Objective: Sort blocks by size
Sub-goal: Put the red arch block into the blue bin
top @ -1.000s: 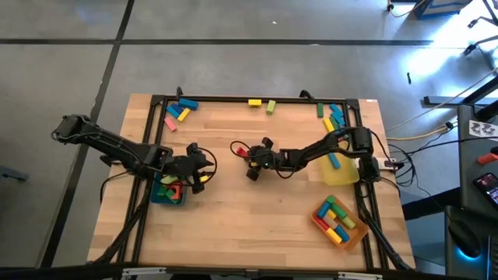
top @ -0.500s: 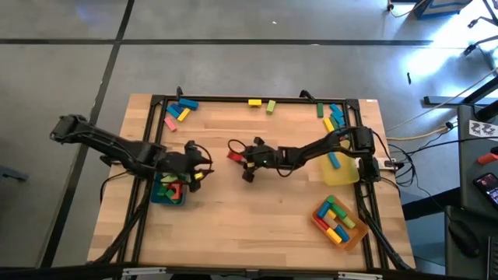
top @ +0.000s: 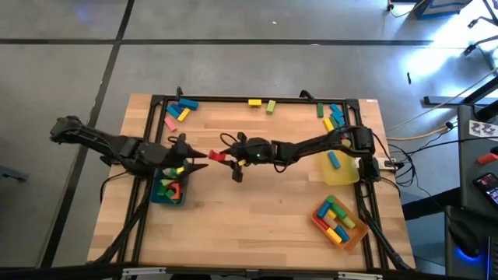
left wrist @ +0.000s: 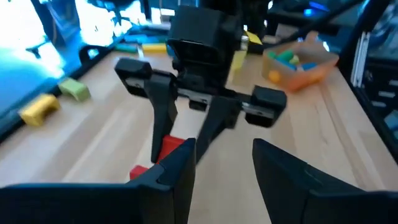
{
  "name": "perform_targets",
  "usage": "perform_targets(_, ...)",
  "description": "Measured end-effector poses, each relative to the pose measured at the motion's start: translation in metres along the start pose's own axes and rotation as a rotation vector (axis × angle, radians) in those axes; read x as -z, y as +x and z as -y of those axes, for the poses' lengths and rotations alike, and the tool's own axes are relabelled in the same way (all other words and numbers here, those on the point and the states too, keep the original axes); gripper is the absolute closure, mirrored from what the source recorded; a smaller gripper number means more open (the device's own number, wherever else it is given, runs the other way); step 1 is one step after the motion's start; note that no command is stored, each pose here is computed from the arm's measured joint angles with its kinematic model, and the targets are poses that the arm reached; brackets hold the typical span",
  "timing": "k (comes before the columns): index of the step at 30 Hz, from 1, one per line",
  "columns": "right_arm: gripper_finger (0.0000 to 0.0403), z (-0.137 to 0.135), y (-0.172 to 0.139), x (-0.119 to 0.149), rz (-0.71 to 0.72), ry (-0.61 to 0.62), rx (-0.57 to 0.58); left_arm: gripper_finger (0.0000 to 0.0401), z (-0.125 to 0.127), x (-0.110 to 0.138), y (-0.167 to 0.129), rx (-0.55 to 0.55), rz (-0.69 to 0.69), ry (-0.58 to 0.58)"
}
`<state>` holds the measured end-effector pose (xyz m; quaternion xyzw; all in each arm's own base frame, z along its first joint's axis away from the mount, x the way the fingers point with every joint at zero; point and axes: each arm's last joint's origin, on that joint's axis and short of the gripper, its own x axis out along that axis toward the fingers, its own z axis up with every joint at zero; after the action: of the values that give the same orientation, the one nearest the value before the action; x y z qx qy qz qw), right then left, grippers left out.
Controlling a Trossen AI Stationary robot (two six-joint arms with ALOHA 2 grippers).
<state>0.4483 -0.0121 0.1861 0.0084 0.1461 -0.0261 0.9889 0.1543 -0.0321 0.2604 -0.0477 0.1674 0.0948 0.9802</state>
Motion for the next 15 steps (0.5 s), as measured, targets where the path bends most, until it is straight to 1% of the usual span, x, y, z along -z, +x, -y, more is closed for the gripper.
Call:
perform_targets(3,0.0244,-0.001,0.004,-0.012,0.038,-0.02,-0.015,0.0258,-0.003,-0.004,-0.006,-0.016,0.045,0.013)
perform_targets(7,0.0255,-0.002,0.013,-0.021,0.071,-0.026,-0.049,0.0258,-0.005,-0.008,-0.011,-0.023,0.089,0.025)
perform_targets(11,0.0261,-0.004,0.028,-0.021,0.077,-0.027,-0.092,0.0258,-0.006,-0.012,-0.014,-0.025,0.132,0.04)
perform_targets(15,0.0245,-0.009,0.046,-0.02,0.088,-0.026,-0.13,0.0258,-0.007,-0.016,-0.015,-0.031,0.164,0.05)
